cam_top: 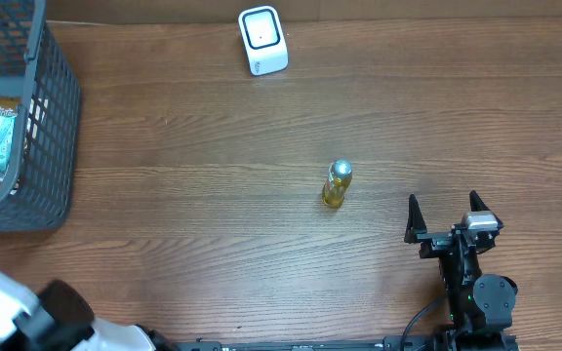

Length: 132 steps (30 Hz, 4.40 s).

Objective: Scan the item barcode
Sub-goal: 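Carry the green-lidded jar out and lower it left of the bottle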

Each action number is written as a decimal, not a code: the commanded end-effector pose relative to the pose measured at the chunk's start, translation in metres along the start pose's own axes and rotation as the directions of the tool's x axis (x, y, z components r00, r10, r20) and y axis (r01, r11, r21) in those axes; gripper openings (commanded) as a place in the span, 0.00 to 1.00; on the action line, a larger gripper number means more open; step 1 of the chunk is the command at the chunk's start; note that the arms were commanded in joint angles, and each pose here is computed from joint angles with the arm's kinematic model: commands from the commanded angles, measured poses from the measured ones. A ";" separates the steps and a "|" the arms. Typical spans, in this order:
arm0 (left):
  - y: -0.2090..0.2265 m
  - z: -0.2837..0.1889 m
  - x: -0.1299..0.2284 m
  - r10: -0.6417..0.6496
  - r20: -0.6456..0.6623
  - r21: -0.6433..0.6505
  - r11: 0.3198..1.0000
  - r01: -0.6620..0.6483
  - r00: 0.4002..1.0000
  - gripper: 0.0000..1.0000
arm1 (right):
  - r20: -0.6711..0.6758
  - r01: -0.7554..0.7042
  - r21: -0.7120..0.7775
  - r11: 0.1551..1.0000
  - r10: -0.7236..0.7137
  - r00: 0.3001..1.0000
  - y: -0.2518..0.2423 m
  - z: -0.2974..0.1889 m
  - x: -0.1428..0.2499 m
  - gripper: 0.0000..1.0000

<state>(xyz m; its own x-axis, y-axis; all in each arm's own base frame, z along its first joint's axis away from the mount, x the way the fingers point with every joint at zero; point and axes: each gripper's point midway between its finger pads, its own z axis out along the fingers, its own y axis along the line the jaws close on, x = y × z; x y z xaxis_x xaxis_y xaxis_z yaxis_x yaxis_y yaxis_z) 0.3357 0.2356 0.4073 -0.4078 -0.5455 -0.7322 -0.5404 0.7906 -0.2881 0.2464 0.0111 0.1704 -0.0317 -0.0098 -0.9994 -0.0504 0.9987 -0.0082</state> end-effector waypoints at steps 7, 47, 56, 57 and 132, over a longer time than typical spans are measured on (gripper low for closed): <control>-0.098 -0.061 0.024 0.115 0.028 0.278 0.953 -0.118 0.993 0.39 | -0.004 0.001 -0.006 1.000 -0.001 1.000 0.001 0.001 0.004 1.00; -0.280 0.005 0.421 0.706 -0.317 0.434 0.702 -0.565 0.633 0.39 | -0.004 0.001 -0.006 1.000 -0.001 1.000 0.001 0.001 0.004 1.00; -0.261 0.028 0.462 0.706 -0.394 0.431 0.708 -0.560 0.589 0.42 | -0.004 0.001 -0.006 1.000 -0.001 1.000 0.001 0.001 0.004 1.00; -0.259 0.031 0.467 0.708 -0.409 0.429 0.706 -0.564 0.576 0.42 | -0.004 0.001 -0.006 1.000 -0.001 1.000 0.001 0.001 0.004 1.00; -0.243 0.076 0.486 0.828 -0.478 0.682 0.560 -0.471 0.292 1.00 | -0.004 0.001 -0.006 1.000 -0.001 1.000 0.001 0.001 0.004 1.00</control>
<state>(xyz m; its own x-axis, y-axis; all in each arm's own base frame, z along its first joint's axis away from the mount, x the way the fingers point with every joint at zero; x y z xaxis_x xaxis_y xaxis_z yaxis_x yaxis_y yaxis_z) 0.3276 -0.2004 0.0863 -0.9218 0.3457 -0.1756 0.3793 0.8981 -0.2225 0.2464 0.0111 0.1702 -0.0325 -0.0099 -0.9994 -0.0504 0.9987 -0.0082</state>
